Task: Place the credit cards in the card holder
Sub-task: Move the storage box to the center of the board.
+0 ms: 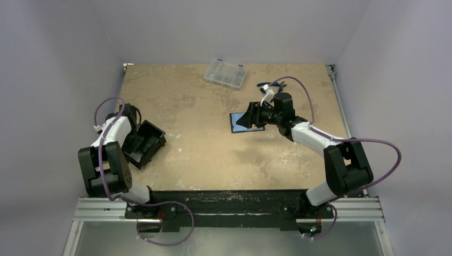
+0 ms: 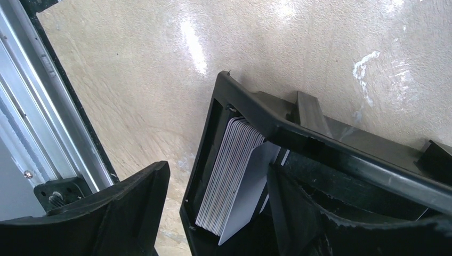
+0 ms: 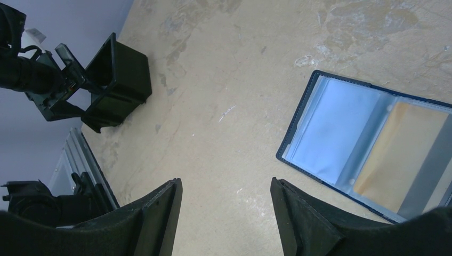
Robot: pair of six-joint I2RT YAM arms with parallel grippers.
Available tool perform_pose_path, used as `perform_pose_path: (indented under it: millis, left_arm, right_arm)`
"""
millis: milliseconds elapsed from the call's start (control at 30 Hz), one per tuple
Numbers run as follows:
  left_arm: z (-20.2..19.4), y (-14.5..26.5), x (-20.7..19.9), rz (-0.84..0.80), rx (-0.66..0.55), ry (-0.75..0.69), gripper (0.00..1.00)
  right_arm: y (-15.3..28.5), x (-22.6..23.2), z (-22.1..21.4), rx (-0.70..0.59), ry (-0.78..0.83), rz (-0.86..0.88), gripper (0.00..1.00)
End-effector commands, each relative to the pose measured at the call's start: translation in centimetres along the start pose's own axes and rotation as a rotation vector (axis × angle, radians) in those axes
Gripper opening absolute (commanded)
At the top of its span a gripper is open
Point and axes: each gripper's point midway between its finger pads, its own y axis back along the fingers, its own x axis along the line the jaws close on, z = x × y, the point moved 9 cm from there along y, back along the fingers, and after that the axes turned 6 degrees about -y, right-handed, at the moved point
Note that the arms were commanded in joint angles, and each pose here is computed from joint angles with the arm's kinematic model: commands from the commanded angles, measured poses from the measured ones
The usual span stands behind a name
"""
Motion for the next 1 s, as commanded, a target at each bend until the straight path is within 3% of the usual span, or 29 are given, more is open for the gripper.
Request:
perform_pose_path:
  millis: [0,733,967]
  left_arm:
    - [0.5,1.1,1.0,-0.001,-0.015,-0.001,0.70]
    - [1.9,2.4,1.1,-0.027,-0.069,-0.012,0.31]
    - [2.1,2.6,0.9,-0.046,-0.074,-0.014,0.09]
  right_arm:
    - [0.2,1.0,0.8,-0.028,0.034,0.048,0.69]
    - [0.0,0.8,0.7,-0.023,0.029,0.050,0.68]
    - [-0.1,0.8,0.7,-0.021,0.029,0.052,0.68]
